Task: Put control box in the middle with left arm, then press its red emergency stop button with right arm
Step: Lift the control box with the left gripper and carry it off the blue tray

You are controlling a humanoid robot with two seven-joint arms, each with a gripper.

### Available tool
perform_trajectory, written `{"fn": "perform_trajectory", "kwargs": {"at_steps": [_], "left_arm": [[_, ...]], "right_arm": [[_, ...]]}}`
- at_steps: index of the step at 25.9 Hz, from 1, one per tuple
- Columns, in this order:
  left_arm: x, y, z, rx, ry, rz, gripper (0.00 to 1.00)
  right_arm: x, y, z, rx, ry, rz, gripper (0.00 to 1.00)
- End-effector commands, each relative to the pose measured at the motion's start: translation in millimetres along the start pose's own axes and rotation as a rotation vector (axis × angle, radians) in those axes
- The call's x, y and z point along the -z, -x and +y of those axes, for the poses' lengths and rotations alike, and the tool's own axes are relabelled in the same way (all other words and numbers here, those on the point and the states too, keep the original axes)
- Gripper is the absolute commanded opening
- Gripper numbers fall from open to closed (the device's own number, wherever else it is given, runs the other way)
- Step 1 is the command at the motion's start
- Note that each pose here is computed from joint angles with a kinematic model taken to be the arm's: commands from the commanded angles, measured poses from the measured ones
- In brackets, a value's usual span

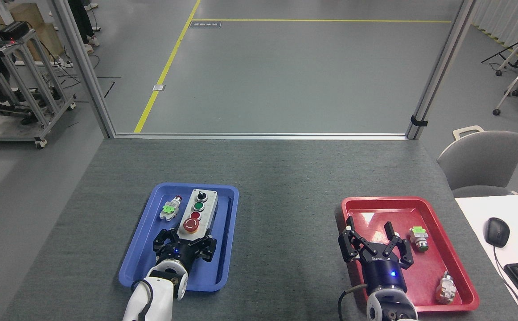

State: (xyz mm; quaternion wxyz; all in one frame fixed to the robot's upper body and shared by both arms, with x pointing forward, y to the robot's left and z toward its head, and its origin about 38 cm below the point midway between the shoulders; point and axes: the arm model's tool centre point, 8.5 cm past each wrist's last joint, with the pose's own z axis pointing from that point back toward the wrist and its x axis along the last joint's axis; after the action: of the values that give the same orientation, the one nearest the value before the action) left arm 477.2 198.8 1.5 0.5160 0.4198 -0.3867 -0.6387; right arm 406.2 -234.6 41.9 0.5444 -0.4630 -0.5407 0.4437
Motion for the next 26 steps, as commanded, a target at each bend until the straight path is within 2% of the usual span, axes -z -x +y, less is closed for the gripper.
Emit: {"fn": "perform_trajectory", "kwargs": {"at_steps": [1,5,9,12,15,19,22,26], "left_arm": [[2,6,13,-0.061,-0.043,0.003,0.00],[-15,33,50,-0.121,-0.193,-0.005,0.00],[-43,25,67,-0.199,-0.298,-0.074,0.00],[-54,-1,72,-0.230,-0.330,-0.112,0.00],[-57,-51,80,-0.266,-0.338,-0.183,0.00],[-60,-104,85,-0.239,-0.319,-0.248,0.00],[-61,-136,67,-0.179,-0.261,-0.282,0.00],[-63,-162,56,-0.121,-0.221,-0.287,0.00]], "right_arm": [[0,-1,0.2,0.002,0.000,0.001,1.00],[0,0,0.7,0.002,-0.002,0.003,1.00],[0,-1,0.3,0.003,0.000,0.002,1.00],[0,-1,0.3,0.003,0.000,0.002,1.00],[0,-1,-0.3,0.002,0.000,0.001,1.00],[1,0,-0.3,0.000,-0.002,0.001,1.00],[1,0,0.0,0.000,-0.005,0.001,1.00],[0,0,1.0,0.000,-0.011,0.001,1.00]]}}
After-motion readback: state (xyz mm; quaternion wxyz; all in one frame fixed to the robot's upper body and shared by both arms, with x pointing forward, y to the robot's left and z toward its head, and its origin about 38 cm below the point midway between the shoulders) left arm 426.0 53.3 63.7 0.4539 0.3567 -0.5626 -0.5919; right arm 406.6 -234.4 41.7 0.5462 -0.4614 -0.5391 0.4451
